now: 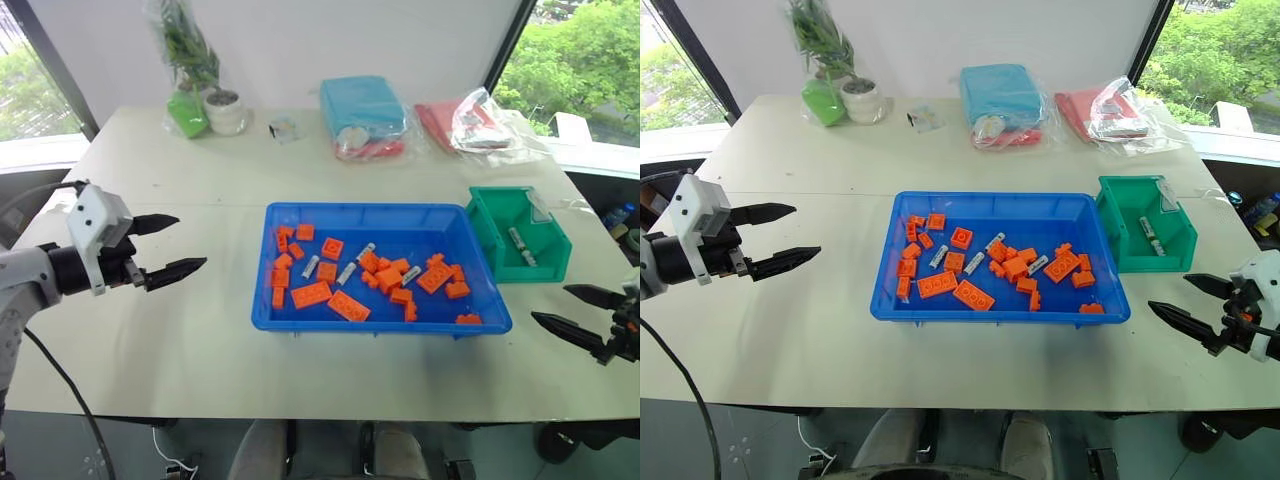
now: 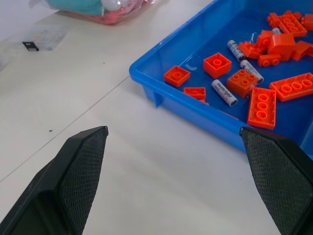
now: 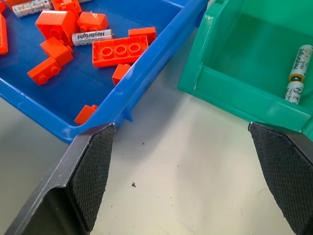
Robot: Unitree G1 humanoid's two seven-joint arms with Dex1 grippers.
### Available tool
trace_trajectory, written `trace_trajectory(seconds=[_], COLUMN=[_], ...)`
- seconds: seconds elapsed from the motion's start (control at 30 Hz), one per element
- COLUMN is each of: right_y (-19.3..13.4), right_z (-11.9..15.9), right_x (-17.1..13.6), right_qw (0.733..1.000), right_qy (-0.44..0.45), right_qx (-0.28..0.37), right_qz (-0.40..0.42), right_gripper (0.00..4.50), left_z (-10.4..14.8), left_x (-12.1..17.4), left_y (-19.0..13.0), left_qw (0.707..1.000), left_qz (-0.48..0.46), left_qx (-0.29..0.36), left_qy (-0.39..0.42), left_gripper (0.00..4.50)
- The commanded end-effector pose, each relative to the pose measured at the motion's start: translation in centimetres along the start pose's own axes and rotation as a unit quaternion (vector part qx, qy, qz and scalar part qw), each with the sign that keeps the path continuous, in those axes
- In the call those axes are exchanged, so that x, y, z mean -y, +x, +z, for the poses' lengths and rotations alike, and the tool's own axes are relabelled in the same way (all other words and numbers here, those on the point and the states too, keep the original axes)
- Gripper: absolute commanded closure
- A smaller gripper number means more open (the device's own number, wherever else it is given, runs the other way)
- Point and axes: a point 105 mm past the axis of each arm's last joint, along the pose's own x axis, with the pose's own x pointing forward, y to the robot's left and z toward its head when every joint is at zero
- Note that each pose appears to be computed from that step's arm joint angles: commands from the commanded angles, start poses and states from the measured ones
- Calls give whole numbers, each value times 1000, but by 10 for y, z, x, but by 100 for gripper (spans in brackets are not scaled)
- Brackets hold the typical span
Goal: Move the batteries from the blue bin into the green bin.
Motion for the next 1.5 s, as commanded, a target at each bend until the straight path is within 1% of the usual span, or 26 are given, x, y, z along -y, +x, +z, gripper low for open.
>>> trace_trajectory(seconds=[0.03,0.4,0.57,0.67,0.73,0.87,1.03,1.1,1.23,1.27,1.3,1.37,1.4,1.43,1.5], right_y=[-2,3,7,14,23,56,112,138,183,190,194,230,240,246,250], right_z=[10,17,24,34,51,93,130,142,153,156,157,163,163,161,155], right_x=[2,11,11,12,7,-23,-68,-94,-148,-157,-162,-195,-207,-216,-223], right_qw=[1000,999,999,998,995,984,962,952,929,927,925,934,937,937,937], right_qy=[-13,-25,-27,-63,-82,-109,-155,-169,-210,-214,-216,-201,-200,-202,-202], right_qx=[19,28,30,20,32,78,89,85,63,61,60,45,36,26,12], right_qz=[-8,-21,1,13,37,120,208,240,297,303,306,291,285,284,285], right_gripper=[4,4,4,4,4,4,4,4,4,4,4,4,4,4,4], left_z=[9,11,16,24,28,26,28,31,35,35,36,34,34,34,34], left_x=[1,0,4,7,11,28,34,37,39,40,40,42,43,45,47], left_y=[-2,-2,-1,0,2,4,9,10,11,11,12,11,11,10,8], left_qw=[1000,1000,1000,999,998,996,993,991,990,990,990,991,991,991,992], left_qz=[-5,0,-17,-24,-31,-81,-118,-132,-140,-140,-140,-131,-129,-128,-126], left_qx=[11,15,26,37,45,33,24,22,24,25,25,25,25,25,24], left_qy=[13,13,2,7,1,-3,0,7,17,18,18,21,22,21,21], left_gripper=[0,0,0,0,0,0,0,0,0,0,0,0,0,0,0])
